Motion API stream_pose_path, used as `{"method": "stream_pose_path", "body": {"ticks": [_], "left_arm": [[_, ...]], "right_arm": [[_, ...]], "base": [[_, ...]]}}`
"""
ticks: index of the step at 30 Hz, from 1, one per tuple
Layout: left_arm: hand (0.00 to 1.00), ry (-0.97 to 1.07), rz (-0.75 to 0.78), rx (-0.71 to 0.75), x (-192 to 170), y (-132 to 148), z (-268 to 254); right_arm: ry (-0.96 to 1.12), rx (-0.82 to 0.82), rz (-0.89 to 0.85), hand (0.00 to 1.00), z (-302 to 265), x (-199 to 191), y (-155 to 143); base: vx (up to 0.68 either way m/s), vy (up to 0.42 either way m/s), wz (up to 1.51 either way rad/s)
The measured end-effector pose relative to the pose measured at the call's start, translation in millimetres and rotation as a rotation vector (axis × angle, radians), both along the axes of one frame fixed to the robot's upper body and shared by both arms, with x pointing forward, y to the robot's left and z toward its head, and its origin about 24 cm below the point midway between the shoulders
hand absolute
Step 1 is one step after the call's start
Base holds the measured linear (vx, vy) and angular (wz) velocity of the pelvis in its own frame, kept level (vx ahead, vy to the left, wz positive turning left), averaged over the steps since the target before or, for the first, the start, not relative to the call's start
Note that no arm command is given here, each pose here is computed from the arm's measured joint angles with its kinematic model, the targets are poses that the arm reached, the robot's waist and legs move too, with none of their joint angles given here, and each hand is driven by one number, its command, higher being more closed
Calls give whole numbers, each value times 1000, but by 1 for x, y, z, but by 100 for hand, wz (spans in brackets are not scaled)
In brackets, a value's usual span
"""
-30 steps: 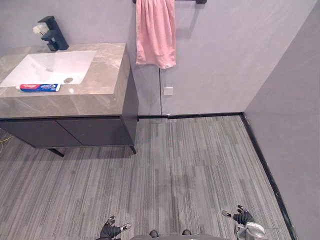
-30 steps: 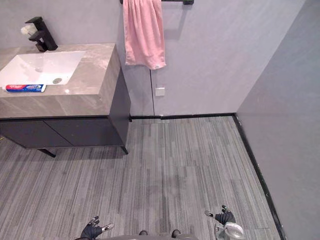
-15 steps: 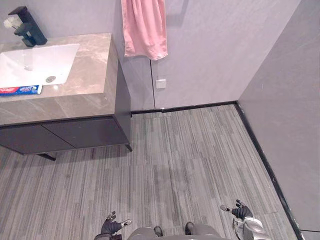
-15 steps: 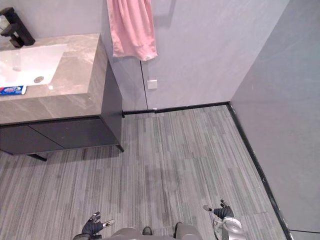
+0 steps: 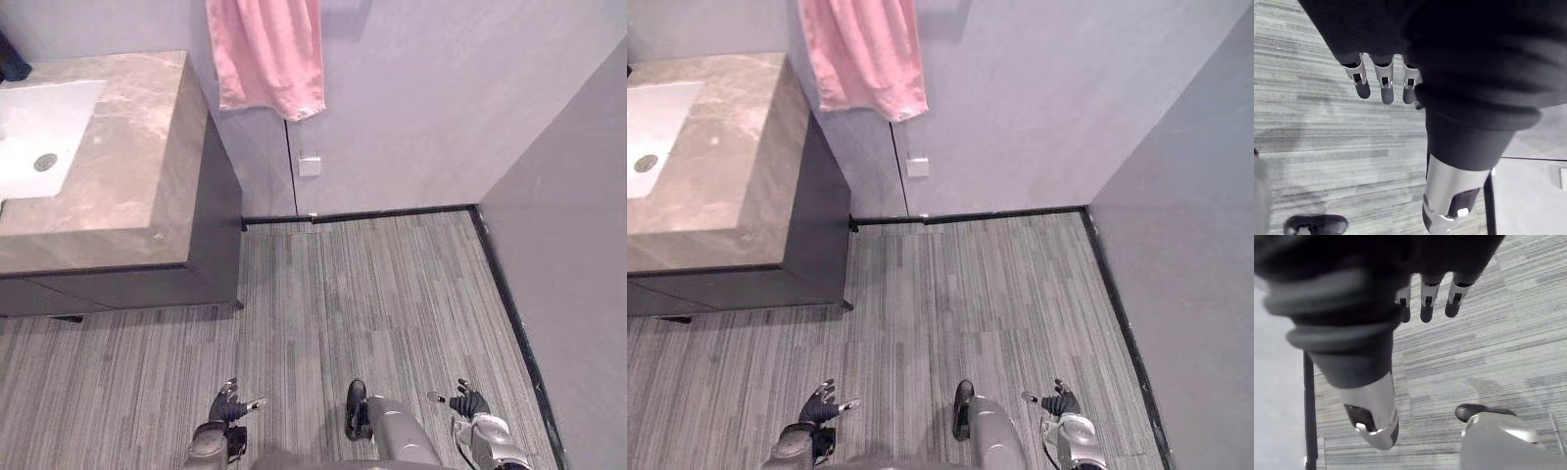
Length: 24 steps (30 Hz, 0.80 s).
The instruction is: Organize washtable
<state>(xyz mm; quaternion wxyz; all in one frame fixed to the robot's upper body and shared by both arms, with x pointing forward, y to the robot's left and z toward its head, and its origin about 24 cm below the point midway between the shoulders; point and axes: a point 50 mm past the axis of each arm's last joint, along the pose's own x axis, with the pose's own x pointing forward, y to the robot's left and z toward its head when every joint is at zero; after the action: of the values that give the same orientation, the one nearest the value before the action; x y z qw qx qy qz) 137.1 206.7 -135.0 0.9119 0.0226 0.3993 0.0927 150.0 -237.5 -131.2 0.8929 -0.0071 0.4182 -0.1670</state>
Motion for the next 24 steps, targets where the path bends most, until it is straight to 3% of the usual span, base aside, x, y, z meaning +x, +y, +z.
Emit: {"method": "stream_pose_path", "body": {"ticks": [4, 12, 17, 24], "left_arm": [[0, -59, -5, 12, 14, 1, 9], [0, -86, 5, 39, 17, 8, 13], [0, -95, -13, 66, 17, 13, 16], [0, -110, -17, 50, 22, 6, 16]], "right_arm": [[-54, 6, -2, 0, 7, 17, 2], [-36, 0, -24, 0, 5, 10, -3], [-26, 18, 5, 0, 1, 9, 9], [-12, 20, 12, 0, -1, 5, 12]], "base": [[306, 53, -36], [434, 206, -13], [522, 158, 9], [406, -55, 32]]}}
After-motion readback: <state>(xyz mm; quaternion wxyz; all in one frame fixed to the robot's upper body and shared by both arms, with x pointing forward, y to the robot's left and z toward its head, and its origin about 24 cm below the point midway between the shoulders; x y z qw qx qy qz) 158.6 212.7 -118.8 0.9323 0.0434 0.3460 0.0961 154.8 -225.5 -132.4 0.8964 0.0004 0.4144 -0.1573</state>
